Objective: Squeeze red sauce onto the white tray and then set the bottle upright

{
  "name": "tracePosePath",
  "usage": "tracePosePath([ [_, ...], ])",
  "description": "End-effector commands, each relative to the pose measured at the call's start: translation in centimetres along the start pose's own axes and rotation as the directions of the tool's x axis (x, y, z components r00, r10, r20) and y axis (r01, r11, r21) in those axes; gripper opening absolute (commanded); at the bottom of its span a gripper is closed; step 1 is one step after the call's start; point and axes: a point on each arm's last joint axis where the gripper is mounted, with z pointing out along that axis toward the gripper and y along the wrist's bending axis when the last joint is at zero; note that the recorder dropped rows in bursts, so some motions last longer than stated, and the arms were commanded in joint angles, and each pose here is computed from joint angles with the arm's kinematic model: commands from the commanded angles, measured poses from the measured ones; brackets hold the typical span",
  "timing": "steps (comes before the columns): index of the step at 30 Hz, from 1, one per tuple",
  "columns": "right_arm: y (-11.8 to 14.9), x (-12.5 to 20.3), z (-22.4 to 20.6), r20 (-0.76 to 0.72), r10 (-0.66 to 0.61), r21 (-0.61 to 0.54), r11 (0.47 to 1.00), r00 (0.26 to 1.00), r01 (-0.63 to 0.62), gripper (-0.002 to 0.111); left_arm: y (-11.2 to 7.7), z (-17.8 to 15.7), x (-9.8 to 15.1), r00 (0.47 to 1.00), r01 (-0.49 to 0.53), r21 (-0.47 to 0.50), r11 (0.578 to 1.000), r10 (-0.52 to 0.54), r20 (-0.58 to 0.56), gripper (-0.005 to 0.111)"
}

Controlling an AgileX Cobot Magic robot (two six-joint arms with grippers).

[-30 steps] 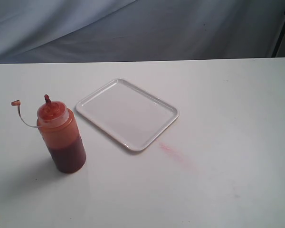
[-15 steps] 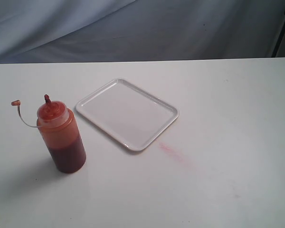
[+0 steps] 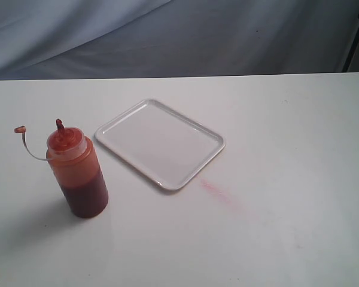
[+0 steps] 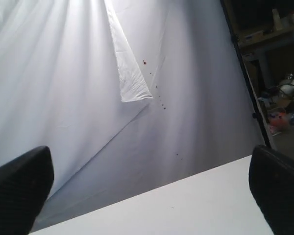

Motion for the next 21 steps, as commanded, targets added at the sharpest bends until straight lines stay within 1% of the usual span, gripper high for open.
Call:
tracePosePath([
  [1, -0.1, 0.4, -0.1, -0.032, 0.030, 0.007, 1.000, 0.999, -0.030, 0.105, 0.0, 0.0, 0.1, 1.000, -0.005, 0.006, 1.000, 0.005, 0.004, 0.000],
  [2, -0.1, 0.5, -0.1, -0.045, 0.030, 0.007, 1.000, 0.999, -0.030, 0.105, 0.0, 0.0, 0.0, 1.000, 0.010, 0.009, 1.000, -0.010, 0.013, 0.000],
  [5, 0.0, 1.1, -0.1, -0.110, 0.154, 0.021, 0.988, 0.982, -0.152, 0.105, -0.2, -0.1, -1.0, 0.990, 0.085, 0.042, 0.995, -0.090, 0.113, 0.000],
  [7, 0.0, 1.4, -0.2, -0.143, 0.168, 0.023, 0.986, 0.975, -0.166, 0.105, -0.3, -0.1, -1.4, 0.979, 0.116, 0.058, 0.992, -0.124, 0.164, 0.000],
  [8, 0.0, 1.5, -0.2, -0.152, 0.172, 0.024, 0.985, 0.973, -0.171, 0.105, -0.3, -0.1, -1.5, 0.977, 0.117, 0.059, 0.991, -0.126, 0.170, 0.000],
  [11, 0.0, 1.7, -0.2, -0.172, 0.165, 0.023, 0.986, 0.971, -0.163, 0.105, -0.3, -0.2, -1.8, 0.972, 0.109, 0.063, 0.992, -0.119, 0.200, 0.000],
  [14, 0.1, 1.7, -0.2, -0.177, 0.118, 0.009, 0.993, 0.977, -0.118, 0.105, -0.3, -0.2, -2.0, 0.968, 0.108, 0.067, 0.992, -0.120, 0.221, 0.000],
  [16, 0.2, 1.7, -0.2, -0.184, 0.090, -0.010, 0.996, 0.979, -0.094, 0.103, -0.3, -0.3, -2.0, 0.965, 0.114, 0.070, 0.991, -0.127, 0.230, 0.000],
  [17, 0.2, 1.8, -0.2, -0.188, 0.073, -0.024, 0.997, 0.979, -0.079, 0.101, -0.3, -0.3, -2.1, 0.964, 0.114, 0.071, 0.991, -0.127, 0.235, 0.000],
  [19, 0.4, 1.8, -0.2, -0.200, 0.045, -0.055, 0.997, 0.979, -0.057, 0.090, -0.3, -0.3, -2.3, 0.954, 0.131, 0.081, 0.988, -0.148, 0.260, 0.000],
  [20, 0.5, 1.9, -0.3, -0.208, 0.034, -0.075, 0.996, 0.978, -0.051, 0.079, -0.3, -0.4, -2.5, 0.946, 0.151, 0.091, 0.984, -0.171, 0.277, 0.000],
  [21, 0.6, 1.9, -0.3, -0.214, 0.029, -0.088, 0.995, 0.977, -0.049, 0.070, -0.3, -0.4, -2.7, 0.938, 0.157, 0.099, 0.983, -0.180, 0.296, 0.000],
])
